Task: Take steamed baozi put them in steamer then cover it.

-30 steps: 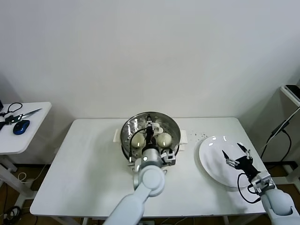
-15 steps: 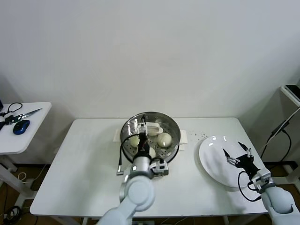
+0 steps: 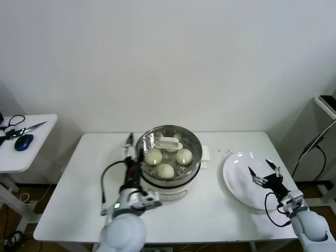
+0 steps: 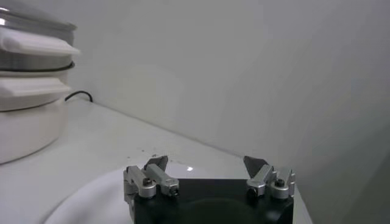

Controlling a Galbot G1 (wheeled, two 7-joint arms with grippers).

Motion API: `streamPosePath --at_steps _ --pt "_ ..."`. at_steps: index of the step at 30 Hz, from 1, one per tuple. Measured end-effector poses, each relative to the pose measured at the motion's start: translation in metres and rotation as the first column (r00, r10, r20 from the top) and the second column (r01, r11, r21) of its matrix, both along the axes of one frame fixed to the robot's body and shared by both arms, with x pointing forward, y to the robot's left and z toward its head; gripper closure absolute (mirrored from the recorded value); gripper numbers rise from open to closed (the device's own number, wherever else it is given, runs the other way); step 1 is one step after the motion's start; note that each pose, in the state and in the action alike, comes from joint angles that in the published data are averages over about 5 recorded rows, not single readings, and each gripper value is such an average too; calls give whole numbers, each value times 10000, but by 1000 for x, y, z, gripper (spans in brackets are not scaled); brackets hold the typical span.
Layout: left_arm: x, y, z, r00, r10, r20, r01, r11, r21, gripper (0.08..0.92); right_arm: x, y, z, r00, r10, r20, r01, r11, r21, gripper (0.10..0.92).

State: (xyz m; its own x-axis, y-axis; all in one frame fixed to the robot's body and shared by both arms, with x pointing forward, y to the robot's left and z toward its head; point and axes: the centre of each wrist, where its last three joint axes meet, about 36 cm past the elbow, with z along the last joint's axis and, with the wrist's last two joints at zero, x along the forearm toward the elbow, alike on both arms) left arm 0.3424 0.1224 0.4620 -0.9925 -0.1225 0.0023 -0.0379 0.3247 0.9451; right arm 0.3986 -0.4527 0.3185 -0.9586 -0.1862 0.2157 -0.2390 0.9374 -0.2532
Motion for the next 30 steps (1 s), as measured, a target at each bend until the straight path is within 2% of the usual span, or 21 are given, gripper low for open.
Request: streamPosePath --at_steps 2,5,8,10,13,17,21,30 --pt "-3 16 -2 9986 484 -235 -501 9959 -759 177 -1 1 0 10000 2 13 -2 9999 107 200" --pt "-7 41 -8 9912 1069 -774 -1203 9733 -1954 177 -1 4 0 10000 -10 60 8 9997 257 200" --pt "-8 67 -17 9846 1297 -1174 -1611 9338 -3195 177 -2 5 1 9999 -13 105 9 9993 378 200" --pt "-8 86 -25 9840 1266 -1253 -1671 9000 -4026 177 -3 7 1 9999 -15 133 8 9989 463 200" --pt "-8 114 -39 9882 1069 -1096 -1488 8386 -5241 177 -4 9 2 9998 -30 172 20 9983 591 200" --pt "-10 148 -58 9944 869 -604 -1050 7370 -6677 177 -6 12 1 9998 -33 184 19 9973 737 200" --pt "-15 172 -78 9970 749 -166 -608 6388 -7670 177 -8 17 0 9998 -12 185 -4 9959 903 200" --pt "-27 196 -110 9973 686 271 -128 5227 -8524 177 -12 22 -4 9997 -103 215 75 9921 1254 200"
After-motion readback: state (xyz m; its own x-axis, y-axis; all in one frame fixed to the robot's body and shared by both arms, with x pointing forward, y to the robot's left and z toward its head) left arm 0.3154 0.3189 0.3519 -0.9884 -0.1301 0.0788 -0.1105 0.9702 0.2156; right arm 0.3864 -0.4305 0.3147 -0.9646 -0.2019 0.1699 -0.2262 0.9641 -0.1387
